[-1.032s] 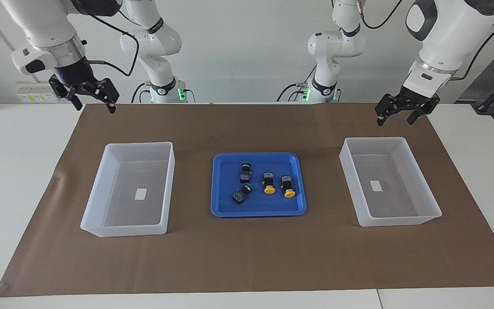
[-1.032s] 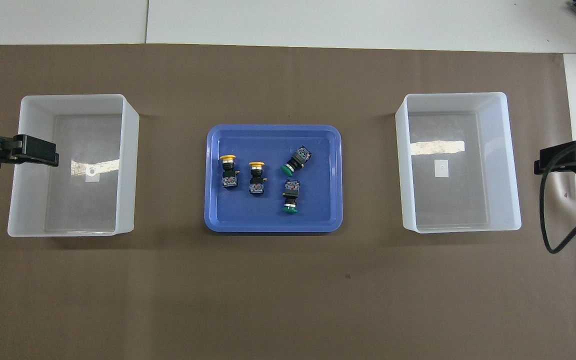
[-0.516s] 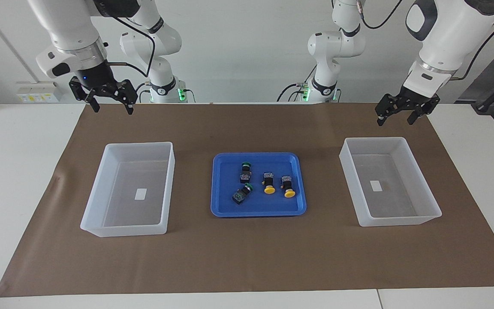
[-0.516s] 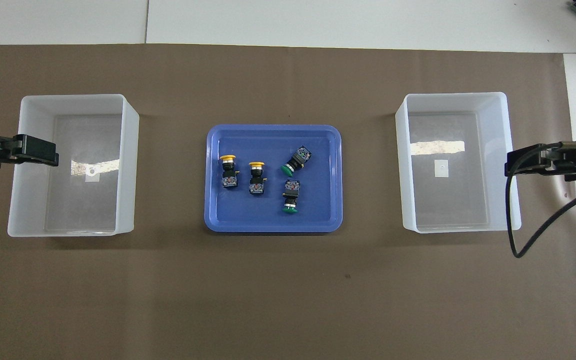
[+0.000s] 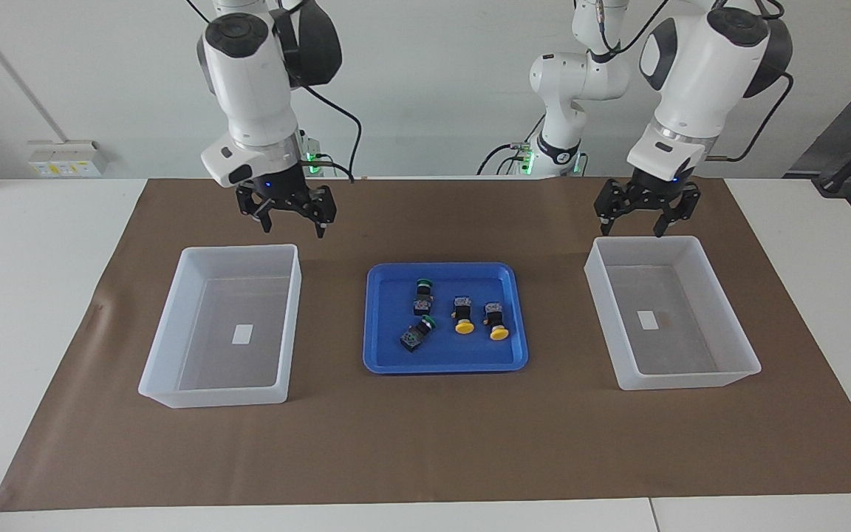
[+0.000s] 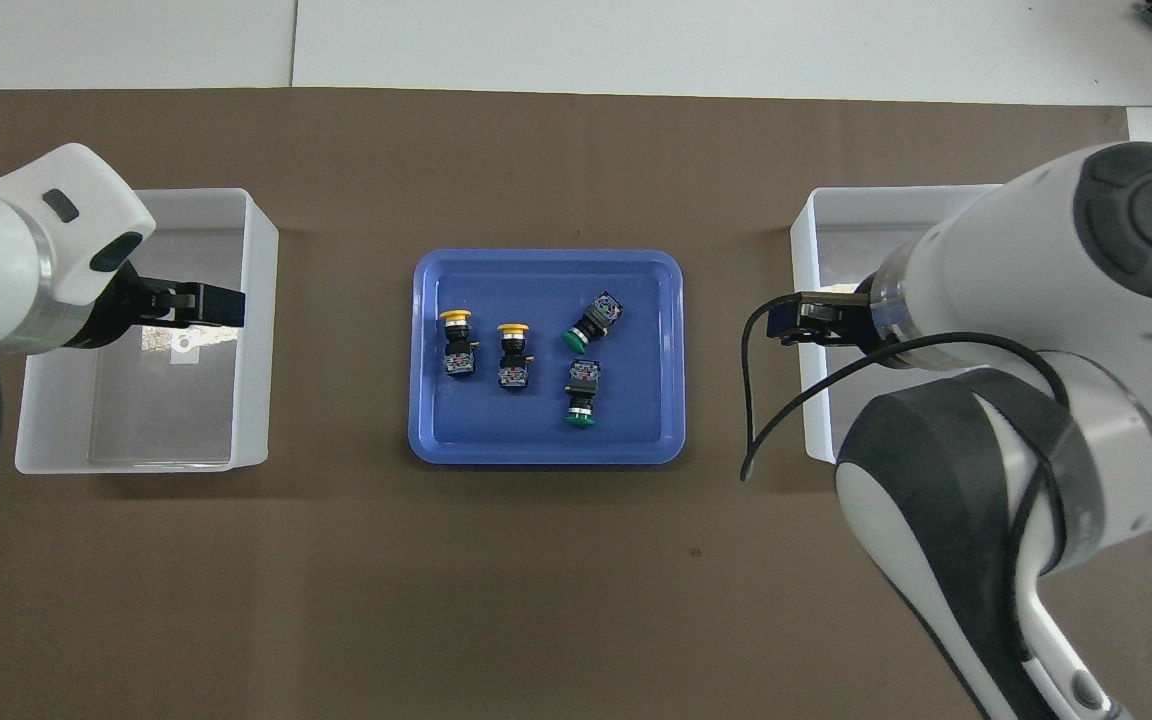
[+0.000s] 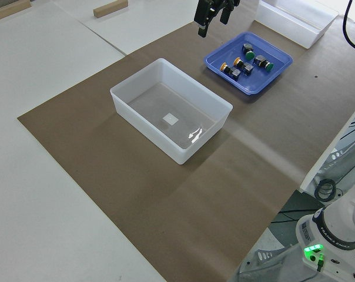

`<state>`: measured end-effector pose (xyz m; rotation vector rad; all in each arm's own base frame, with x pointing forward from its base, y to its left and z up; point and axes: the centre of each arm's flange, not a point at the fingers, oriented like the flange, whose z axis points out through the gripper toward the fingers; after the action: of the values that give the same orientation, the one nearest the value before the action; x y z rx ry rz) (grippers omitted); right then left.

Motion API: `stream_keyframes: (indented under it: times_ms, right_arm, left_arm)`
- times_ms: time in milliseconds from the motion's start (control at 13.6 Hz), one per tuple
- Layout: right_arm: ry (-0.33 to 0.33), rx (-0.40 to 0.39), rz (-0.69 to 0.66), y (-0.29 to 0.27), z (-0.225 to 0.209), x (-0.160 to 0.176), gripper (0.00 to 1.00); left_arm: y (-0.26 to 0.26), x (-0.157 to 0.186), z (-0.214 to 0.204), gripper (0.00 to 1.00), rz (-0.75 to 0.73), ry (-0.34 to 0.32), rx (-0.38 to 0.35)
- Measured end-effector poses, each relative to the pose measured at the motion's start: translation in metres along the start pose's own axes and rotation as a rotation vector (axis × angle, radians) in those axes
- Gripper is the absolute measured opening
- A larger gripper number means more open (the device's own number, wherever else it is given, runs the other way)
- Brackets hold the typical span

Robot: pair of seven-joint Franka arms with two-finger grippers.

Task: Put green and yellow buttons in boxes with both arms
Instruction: 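Move the left and right grippers over the buttons on the blue tray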

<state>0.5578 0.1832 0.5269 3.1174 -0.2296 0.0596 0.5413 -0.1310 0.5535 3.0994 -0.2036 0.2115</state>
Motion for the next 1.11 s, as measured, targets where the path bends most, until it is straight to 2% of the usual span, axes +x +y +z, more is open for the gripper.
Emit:
stream_keyframes:
  times_ms: [369,737,1032,1106]
  right_arm:
    - [-0.010,0.030,0.019,-0.069,0.073,-0.001,1.00]
    - [0.019,0.063,0.024,-0.079,0.143,-0.001,1.00]
    - [0.057,0.073,-0.213,-0.082,0.150,0.002,1.00]
    - [0.068,0.091,-0.239,-0.084,0.148,0.003,1.00]
  left_arm:
    - [0.098,-0.007,0.093,1.00,-0.064,0.039,-0.038]
    - [0.122,-0.005,0.132,1.00,-0.090,0.039,-0.048]
    - [0.155,-0.009,0.191,1.00,-0.162,0.030,-0.058]
    - [0.159,-0.010,0.207,1.00,-0.171,0.017,-0.054]
